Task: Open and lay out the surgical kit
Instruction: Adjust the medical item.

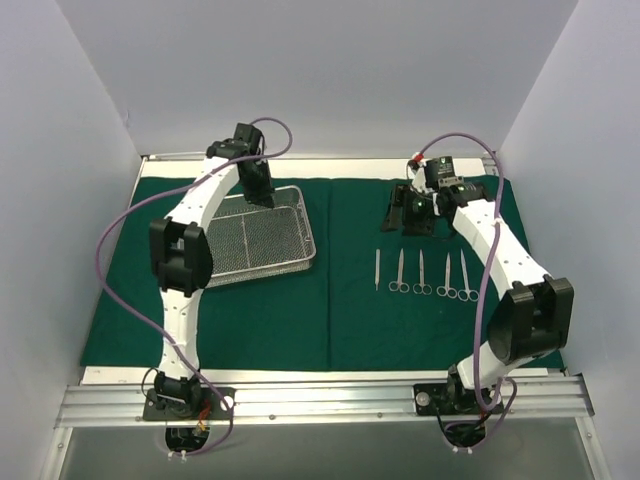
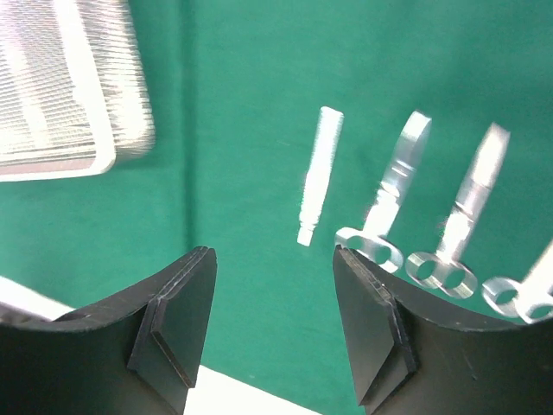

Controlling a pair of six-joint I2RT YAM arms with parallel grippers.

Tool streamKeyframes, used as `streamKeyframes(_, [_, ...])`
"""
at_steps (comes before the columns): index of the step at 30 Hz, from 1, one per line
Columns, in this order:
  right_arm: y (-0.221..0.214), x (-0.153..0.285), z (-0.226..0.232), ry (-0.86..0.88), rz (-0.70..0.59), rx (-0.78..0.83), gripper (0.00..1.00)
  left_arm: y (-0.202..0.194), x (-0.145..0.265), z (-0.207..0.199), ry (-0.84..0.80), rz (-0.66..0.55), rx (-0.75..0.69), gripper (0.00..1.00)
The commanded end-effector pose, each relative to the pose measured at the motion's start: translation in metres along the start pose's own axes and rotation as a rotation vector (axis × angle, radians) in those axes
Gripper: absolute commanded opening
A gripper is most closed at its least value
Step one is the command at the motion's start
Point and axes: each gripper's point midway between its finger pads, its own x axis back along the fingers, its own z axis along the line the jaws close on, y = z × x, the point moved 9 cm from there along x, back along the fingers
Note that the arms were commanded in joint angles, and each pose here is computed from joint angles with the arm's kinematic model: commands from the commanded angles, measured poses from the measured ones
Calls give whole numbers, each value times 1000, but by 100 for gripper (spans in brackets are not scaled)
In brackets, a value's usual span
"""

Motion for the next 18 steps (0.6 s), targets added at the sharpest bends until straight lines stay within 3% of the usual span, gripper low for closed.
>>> streamKeyframes(1, [19, -4, 21, 238, -4, 19, 58, 4, 53, -29, -400, -55, -143, 2])
streamKeyframes(3, [27, -10, 38, 427, 11, 19, 58, 7, 76, -40, -573, -119, -177, 2])
streamKeyframes(8, [57, -11, 80, 769, -67, 41, 62, -18, 103, -53, -875, -48, -193, 2])
streamKeyframes(11, [71, -10, 97, 889, -86, 12, 63, -25, 115, -61, -1006, -62, -209, 2])
streamKeyframes(18, [79, -17, 115, 1042, -92, -4, 61, -54, 124, -71, -1109, 10, -238, 2])
